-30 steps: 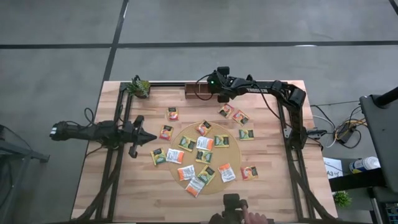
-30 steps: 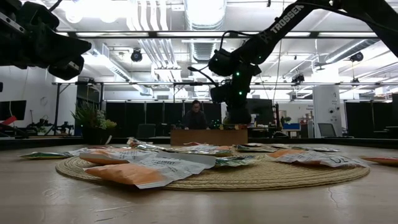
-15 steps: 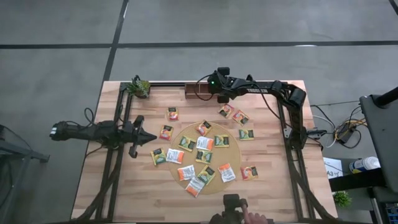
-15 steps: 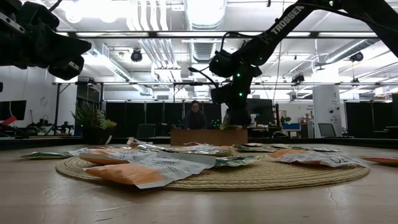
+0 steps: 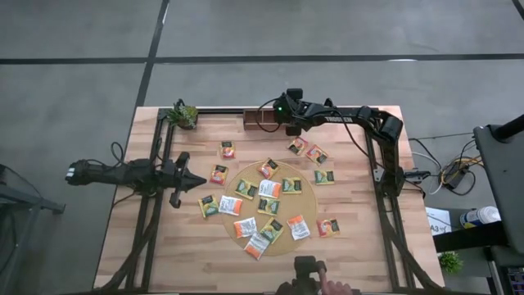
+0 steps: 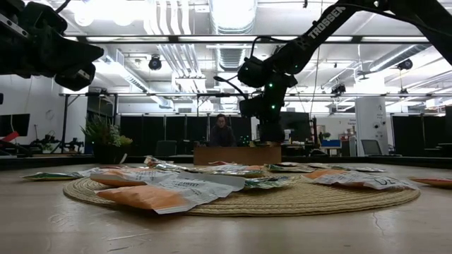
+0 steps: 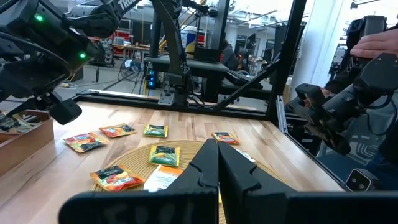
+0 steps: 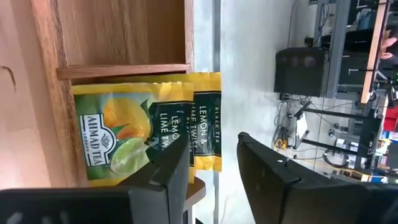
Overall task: Pick & Place Tea
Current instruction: Put the yellow tea bag into the right section of the wooden organizer
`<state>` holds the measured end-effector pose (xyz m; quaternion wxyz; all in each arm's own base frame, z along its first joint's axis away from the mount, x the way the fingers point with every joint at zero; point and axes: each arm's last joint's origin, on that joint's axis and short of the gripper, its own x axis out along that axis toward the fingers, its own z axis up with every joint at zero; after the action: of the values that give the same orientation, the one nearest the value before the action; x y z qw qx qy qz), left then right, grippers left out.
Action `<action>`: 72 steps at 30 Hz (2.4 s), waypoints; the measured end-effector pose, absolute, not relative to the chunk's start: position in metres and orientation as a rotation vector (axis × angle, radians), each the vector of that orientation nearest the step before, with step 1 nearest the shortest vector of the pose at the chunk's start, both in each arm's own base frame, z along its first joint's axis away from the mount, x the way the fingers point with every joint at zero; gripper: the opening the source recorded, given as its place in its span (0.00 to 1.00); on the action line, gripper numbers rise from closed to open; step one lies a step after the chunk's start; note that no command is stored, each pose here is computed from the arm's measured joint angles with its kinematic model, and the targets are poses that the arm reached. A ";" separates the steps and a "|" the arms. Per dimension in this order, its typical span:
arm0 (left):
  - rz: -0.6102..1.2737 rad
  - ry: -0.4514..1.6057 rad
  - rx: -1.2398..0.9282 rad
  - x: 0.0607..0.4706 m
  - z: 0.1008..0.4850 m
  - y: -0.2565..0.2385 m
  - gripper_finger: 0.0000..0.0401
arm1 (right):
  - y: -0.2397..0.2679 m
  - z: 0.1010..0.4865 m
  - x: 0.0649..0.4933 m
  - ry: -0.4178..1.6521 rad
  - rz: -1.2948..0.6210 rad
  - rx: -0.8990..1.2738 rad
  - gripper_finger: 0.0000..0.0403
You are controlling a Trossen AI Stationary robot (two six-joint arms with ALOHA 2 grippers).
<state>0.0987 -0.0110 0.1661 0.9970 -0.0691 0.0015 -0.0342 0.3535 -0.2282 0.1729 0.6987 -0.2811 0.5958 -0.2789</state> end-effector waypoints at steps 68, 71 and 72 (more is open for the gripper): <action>-0.069 0.003 -0.138 0.099 0.166 -0.011 0.00 | -0.046 0.215 0.200 1.265 -1.054 0.839 0.51; -0.069 0.003 -0.138 0.099 0.166 -0.011 0.00 | -0.040 0.207 0.195 1.247 -1.036 0.893 0.55; -0.069 0.003 -0.138 0.099 0.166 -0.011 0.00 | -0.038 0.204 0.195 1.243 -1.028 0.922 0.56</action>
<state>0.0987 -0.0110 0.1661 0.9970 -0.0691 0.0016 -0.0343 0.1946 -0.0384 0.2035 0.5987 0.3977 0.5358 -0.4431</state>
